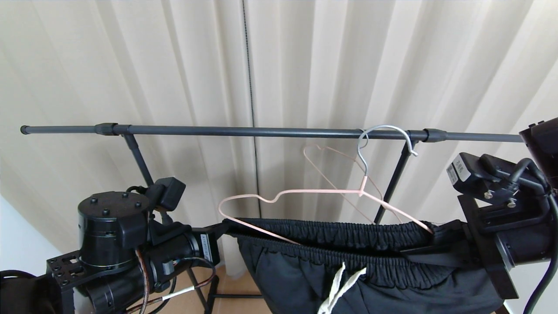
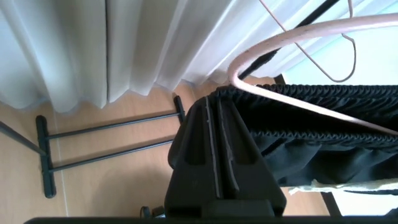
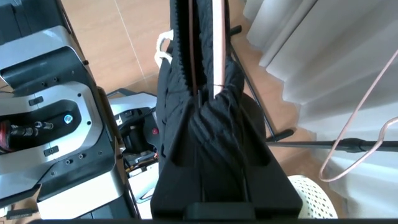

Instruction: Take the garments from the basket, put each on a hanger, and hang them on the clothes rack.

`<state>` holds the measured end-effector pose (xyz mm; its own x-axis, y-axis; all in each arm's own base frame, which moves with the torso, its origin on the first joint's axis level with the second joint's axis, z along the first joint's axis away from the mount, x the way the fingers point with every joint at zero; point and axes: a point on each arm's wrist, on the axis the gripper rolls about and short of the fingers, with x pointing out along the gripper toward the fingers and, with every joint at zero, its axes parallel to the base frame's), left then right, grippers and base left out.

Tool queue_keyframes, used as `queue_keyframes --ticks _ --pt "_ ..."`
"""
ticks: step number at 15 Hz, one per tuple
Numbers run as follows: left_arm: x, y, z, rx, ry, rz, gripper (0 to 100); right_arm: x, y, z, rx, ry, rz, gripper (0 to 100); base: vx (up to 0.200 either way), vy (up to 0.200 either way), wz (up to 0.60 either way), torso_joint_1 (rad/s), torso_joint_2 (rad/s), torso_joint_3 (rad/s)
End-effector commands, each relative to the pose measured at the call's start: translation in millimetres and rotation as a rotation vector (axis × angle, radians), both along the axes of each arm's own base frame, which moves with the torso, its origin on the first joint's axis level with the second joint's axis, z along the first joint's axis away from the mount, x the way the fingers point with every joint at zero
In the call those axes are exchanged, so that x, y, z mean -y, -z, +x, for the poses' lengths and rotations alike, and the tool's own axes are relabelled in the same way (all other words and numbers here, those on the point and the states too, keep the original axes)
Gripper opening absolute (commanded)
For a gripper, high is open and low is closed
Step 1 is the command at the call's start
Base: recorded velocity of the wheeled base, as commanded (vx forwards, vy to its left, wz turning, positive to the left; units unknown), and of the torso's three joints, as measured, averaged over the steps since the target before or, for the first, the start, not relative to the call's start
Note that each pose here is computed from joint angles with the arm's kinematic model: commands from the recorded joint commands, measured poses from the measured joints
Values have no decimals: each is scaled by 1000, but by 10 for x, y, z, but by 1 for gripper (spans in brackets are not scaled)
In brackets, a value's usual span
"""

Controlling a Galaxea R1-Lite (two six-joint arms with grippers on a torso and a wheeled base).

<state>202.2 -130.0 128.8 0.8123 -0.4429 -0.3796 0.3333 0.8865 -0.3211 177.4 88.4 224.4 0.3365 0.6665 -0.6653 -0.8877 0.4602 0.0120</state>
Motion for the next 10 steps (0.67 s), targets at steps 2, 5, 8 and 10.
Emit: queue_keyframes --ticks 2,5,8,10 --pt "7 -35 38 16 -4 -2 0 13 64 -7 15 22 -64 0 0 0 0 0 0 0" --pt "9 -52 97 21 -16 -4 0 18 127 -14 32 6 -115 0 0 0 0 0 0 0" --pt "-7 -54 114 21 -25 -4 0 28 160 -19 42 14 -152 0 0 0 0 0 0 0" --pt "-23 -56 148 23 -37 -4 0 33 198 -27 30 17 -163 0 0 0 0 0 0 0"
